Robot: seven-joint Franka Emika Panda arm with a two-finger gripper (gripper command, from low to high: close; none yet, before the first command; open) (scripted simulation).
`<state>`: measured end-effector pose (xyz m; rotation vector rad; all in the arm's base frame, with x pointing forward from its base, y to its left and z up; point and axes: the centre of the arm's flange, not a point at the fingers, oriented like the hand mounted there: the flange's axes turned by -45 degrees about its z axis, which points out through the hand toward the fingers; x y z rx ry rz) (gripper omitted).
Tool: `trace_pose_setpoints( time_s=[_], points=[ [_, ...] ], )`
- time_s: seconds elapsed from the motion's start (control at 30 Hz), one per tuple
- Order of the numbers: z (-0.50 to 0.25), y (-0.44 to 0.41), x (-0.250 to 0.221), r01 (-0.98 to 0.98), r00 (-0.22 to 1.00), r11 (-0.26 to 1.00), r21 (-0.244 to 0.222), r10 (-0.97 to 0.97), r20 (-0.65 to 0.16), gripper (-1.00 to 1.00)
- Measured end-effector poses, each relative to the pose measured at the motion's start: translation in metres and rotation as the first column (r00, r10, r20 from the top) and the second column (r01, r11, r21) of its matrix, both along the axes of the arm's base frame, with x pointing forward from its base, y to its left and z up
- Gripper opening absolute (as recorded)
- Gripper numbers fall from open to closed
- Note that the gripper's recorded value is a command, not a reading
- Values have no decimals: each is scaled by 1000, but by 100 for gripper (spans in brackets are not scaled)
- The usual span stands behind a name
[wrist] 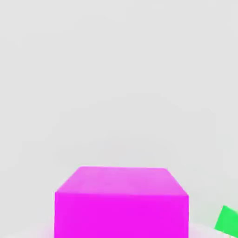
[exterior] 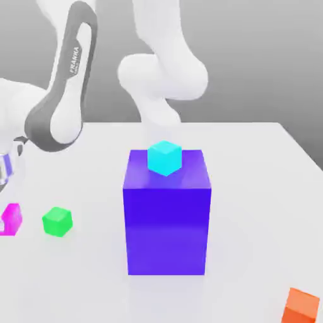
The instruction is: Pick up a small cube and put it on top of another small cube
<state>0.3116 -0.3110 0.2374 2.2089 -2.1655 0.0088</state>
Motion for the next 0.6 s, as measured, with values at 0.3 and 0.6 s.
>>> trace_pose_setpoints(
  time_s=[0.3,0.6],
  points=[
    [-3,46,-81,-13,999,999,37,12,31,-100],
    [-54,49,-82,-18,999,999,38,17,32,100]
  ],
)
